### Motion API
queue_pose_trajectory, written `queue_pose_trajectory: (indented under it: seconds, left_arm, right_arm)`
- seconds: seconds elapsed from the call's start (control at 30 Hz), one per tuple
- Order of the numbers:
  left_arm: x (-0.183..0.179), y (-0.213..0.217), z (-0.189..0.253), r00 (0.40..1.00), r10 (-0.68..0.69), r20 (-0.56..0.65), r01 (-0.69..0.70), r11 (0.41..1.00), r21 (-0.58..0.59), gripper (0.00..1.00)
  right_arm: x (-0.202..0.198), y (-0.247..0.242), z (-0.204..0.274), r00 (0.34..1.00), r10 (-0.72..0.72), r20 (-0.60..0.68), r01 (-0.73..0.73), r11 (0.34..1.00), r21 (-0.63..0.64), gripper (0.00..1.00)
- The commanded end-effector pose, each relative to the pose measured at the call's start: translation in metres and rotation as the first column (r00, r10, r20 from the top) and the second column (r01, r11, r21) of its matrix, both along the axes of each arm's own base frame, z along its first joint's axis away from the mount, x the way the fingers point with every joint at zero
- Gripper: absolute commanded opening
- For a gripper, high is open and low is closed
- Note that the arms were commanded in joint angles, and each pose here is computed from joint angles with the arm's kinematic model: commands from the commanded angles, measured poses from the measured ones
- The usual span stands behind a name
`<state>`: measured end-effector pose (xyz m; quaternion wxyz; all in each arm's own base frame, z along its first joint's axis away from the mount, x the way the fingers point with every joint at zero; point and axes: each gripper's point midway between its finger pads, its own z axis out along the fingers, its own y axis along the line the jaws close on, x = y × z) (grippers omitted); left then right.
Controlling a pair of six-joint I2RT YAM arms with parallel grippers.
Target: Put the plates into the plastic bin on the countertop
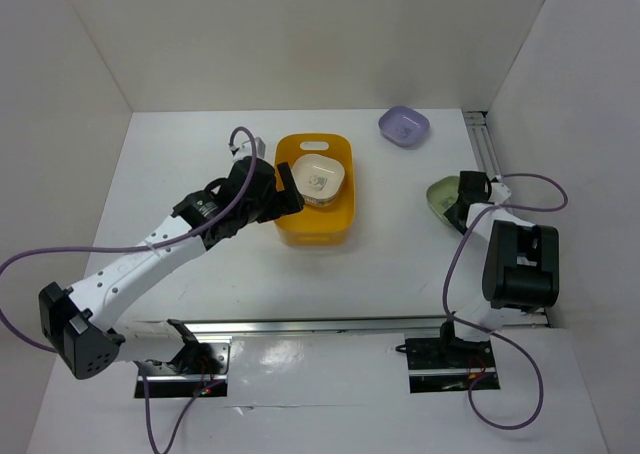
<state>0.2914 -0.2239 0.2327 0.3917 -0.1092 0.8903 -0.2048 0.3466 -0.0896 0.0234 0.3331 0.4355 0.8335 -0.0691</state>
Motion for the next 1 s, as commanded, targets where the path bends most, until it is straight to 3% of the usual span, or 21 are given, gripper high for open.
queue_pose_trajectory:
  seconds: [0.0,0.13,0.17,0.2,0.33,0.53,0.7,0.83,0.97]
  left_arm:
    - [-0.001,0.014,0.014,0.998,0.049,0.046,-0.050,0.999,0.010,1.00]
    - [0.001,0.031,0.002,0.995,0.092,0.028,-0.093,0.995,0.038,1.00]
    - [0.003,0.034,0.002,0.995,0.101,0.028,-0.102,0.994,0.038,1.00]
    - [0.001,0.035,-0.005,0.995,0.101,0.017,-0.101,0.994,0.049,1.00]
    - [0.006,0.047,-0.014,0.991,0.130,-0.015,-0.129,0.990,0.059,1.00]
    - [0.007,0.054,-0.004,0.986,0.168,0.012,-0.168,0.985,0.037,1.00]
    - [0.007,0.067,-0.015,0.977,0.211,-0.010,-0.210,0.975,0.068,1.00]
    - [0.008,0.073,-0.023,0.970,0.240,-0.036,-0.237,0.969,0.074,1.00]
    - [0.005,0.069,-0.027,0.968,0.243,-0.063,-0.241,0.969,0.048,1.00]
  right_arm:
    - [0.021,-0.007,0.011,0.997,-0.023,0.070,0.026,0.999,-0.041,0.44]
    - [0.021,-0.006,-0.003,0.999,-0.011,0.030,0.012,0.999,-0.034,0.23]
    - [0.019,-0.005,-0.009,1.000,-0.011,0.012,0.011,0.999,-0.031,0.05]
    - [0.022,-0.003,-0.007,1.000,-0.002,0.014,0.002,1.000,-0.019,0.01]
    - [0.037,0.016,0.009,0.997,0.056,0.059,-0.055,0.998,-0.010,0.00]
    - [0.063,0.058,0.114,0.958,0.127,0.257,-0.103,0.989,-0.105,0.00]
    - [0.063,0.106,0.211,0.884,0.210,0.418,-0.135,0.970,-0.202,0.00]
    - [0.065,0.149,0.239,0.837,0.275,0.472,-0.200,0.958,-0.203,0.00]
    - [0.078,0.200,0.225,0.825,0.293,0.483,-0.277,0.955,-0.107,0.00]
